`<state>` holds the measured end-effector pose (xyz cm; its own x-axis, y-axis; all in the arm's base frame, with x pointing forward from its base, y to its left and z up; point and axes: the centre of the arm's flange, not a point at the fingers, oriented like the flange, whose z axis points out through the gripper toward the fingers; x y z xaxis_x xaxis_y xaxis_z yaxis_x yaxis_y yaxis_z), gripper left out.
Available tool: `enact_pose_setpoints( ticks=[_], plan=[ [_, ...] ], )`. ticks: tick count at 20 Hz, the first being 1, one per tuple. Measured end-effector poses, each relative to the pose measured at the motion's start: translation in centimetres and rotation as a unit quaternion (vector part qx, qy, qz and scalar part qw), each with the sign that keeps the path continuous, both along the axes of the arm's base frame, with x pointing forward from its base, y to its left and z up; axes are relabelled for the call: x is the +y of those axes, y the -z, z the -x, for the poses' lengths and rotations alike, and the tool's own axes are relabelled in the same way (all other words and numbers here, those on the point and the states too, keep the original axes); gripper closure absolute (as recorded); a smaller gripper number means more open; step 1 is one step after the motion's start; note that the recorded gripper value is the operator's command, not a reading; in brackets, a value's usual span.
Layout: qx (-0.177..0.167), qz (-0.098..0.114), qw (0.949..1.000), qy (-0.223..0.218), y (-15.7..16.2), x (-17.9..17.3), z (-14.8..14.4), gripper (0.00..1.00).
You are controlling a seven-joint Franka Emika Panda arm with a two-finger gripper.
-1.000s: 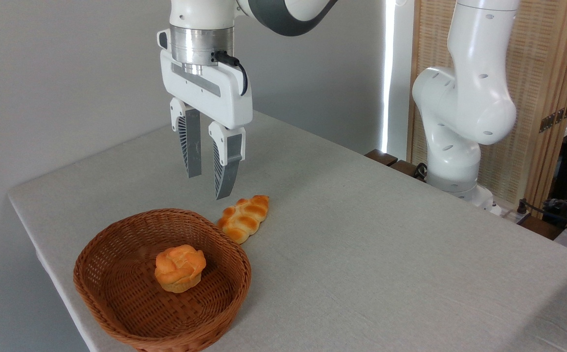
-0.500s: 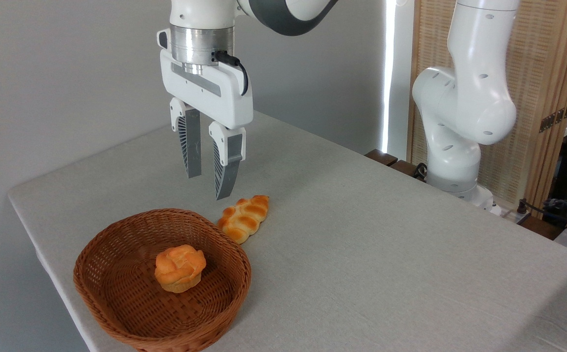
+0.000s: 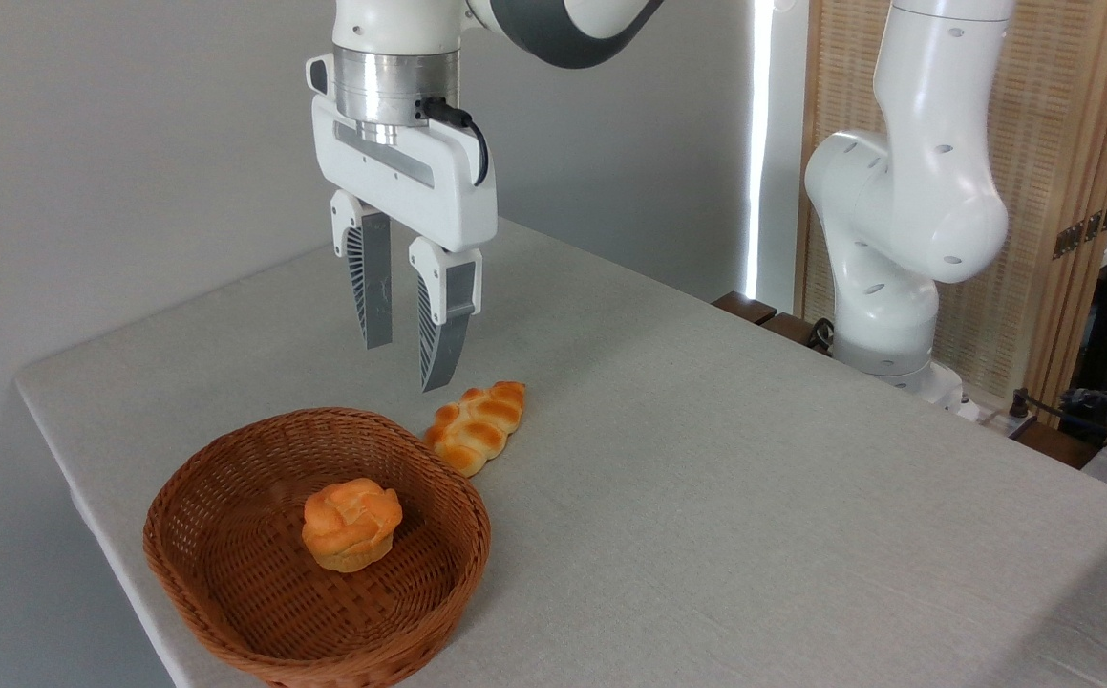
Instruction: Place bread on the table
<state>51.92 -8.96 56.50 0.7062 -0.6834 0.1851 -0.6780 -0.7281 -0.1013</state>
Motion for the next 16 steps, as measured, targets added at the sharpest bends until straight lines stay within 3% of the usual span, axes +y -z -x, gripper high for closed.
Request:
enact_pose_setpoints(
  ticks=[5, 11, 16],
  plan=[
    [-0.003, 0.000, 1.0000, 0.000, -0.3, -0.1, -0.3, 0.00],
    [-0.044, 0.017, 0.9983, -0.035, 2.5, -0.7, -3.5, 0.00],
    [-0.039, 0.014, 0.9981, -0.045, 5.4, -1.2, -5.0, 0.00]
  ],
)
